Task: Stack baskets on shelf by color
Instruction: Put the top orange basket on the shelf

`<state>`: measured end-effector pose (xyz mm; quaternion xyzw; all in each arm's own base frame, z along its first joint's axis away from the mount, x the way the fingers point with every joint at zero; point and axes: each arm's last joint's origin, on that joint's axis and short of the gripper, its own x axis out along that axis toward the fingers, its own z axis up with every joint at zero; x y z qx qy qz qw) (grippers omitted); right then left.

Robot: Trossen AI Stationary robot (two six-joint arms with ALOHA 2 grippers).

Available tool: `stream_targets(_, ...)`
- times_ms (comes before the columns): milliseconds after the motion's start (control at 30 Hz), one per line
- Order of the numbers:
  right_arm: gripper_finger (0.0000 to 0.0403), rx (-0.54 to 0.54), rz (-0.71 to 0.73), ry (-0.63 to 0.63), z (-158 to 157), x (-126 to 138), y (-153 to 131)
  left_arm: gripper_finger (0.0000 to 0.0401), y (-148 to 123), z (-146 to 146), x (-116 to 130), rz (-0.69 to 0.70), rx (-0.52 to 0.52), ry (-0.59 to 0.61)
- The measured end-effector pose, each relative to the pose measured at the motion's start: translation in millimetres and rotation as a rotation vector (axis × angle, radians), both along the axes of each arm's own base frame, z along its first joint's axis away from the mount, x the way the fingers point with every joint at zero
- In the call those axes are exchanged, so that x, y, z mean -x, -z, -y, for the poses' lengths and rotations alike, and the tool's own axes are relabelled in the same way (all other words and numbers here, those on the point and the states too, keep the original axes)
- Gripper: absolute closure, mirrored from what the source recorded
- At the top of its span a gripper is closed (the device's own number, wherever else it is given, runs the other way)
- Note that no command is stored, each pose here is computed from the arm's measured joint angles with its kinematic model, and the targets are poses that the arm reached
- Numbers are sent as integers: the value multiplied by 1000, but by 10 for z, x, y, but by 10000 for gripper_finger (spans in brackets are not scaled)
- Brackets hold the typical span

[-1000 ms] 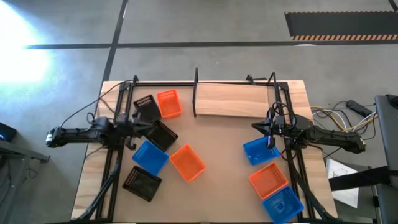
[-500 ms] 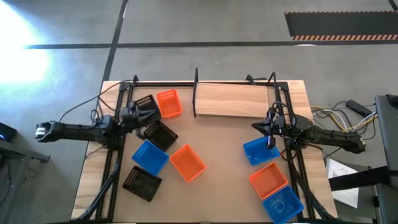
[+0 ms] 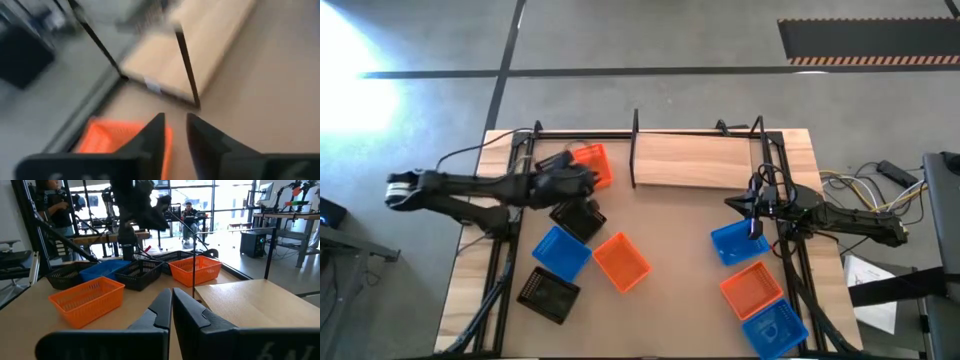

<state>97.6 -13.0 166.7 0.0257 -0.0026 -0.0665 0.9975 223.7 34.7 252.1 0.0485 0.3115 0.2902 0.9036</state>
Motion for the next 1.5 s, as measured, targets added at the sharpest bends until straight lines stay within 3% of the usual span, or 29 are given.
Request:
stream_targets(167, 394, 0, 0, -1, 0, 0, 0, 242, 178, -148, -333, -199, 132, 52)
stream_targets(333, 394, 0, 1, 0, 0, 0, -1, 172, 411, -356, -495, -331, 165, 10)
stream_targets(733, 394, 0, 1, 0, 0, 0, 0, 155, 685, -671, -411, -468, 161, -92)
stream_targets(933, 394, 0, 1, 0, 0, 0, -1, 199, 811, -712, -311, -514, 179, -120)
stream_targets(1267, 394, 0, 0, 0, 0, 0, 0, 387, 805, -699, -341, -476, 228, -62)
stream_targets(1400, 394, 0, 0, 0, 0, 0, 0, 398, 700, -655, -343, -503, 211, -64)
stream_targets(1500, 394, 0, 0, 0, 0, 0, 1, 400, 456, -617, -338, -554, 109, -126)
